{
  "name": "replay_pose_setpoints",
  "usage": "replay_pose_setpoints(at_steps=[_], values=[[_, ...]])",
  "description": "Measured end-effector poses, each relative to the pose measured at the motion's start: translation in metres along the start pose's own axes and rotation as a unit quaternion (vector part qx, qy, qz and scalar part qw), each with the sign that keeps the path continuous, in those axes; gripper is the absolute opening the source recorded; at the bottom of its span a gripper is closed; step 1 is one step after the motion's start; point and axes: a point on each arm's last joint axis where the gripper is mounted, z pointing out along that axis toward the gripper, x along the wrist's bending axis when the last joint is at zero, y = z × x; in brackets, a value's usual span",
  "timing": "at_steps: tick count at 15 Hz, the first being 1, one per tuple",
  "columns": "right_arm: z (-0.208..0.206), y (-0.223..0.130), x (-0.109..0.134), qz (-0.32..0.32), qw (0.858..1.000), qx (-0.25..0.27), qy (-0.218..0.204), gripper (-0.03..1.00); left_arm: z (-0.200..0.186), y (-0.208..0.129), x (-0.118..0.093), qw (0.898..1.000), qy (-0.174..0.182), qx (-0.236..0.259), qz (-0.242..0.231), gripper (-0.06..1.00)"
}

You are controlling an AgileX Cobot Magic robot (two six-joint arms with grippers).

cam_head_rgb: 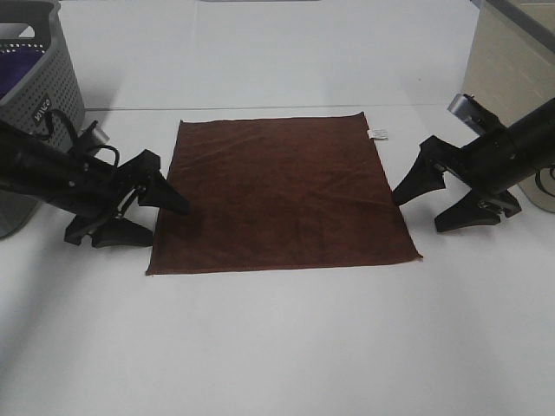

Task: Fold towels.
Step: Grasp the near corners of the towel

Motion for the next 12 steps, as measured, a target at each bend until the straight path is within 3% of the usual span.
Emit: replay_pose_setpoints(at_steps=[2, 6, 7, 9, 10, 11, 12], values=[[0.011, 0.003, -0.001, 0.004, 1.0, 0.005, 0.007, 0.77, 0.014, -0.004, -0.012, 1.0, -0.01, 0.01, 0.007, 0.71], [0.042, 0.008, 0.026, -0.022, 0.999, 0.037, 0.028, 0.71, 0.033, -0.008, -0.026, 0.999, -0.024, 0.025, 0.014, 0.69], [0.045, 0.008, 0.029, -0.021, 0.999, 0.041, 0.028, 0.63, 0.035, -0.01, -0.026, 0.999, -0.022, 0.029, 0.009, 0.6], [0.048, 0.008, 0.026, -0.009, 0.999, 0.048, 0.021, 0.39, 0.039, -0.012, -0.02, 0.999, -0.005, 0.035, 0.001, 0.23], [0.049, 0.008, 0.025, -0.001, 0.999, 0.052, 0.017, 0.31, 0.04, -0.012, -0.018, 0.999, 0.003, 0.038, 0.008, 0.13], [0.049, 0.008, 0.025, 0.009, 0.998, 0.052, 0.016, 0.11, 0.039, -0.013, -0.017, 0.999, 0.008, 0.041, 0.013, 0.01], [0.048, 0.007, 0.025, 0.014, 0.998, 0.053, 0.013, 0.05, 0.035, -0.013, -0.019, 0.999, 0.015, 0.044, 0.022, 0.0]])
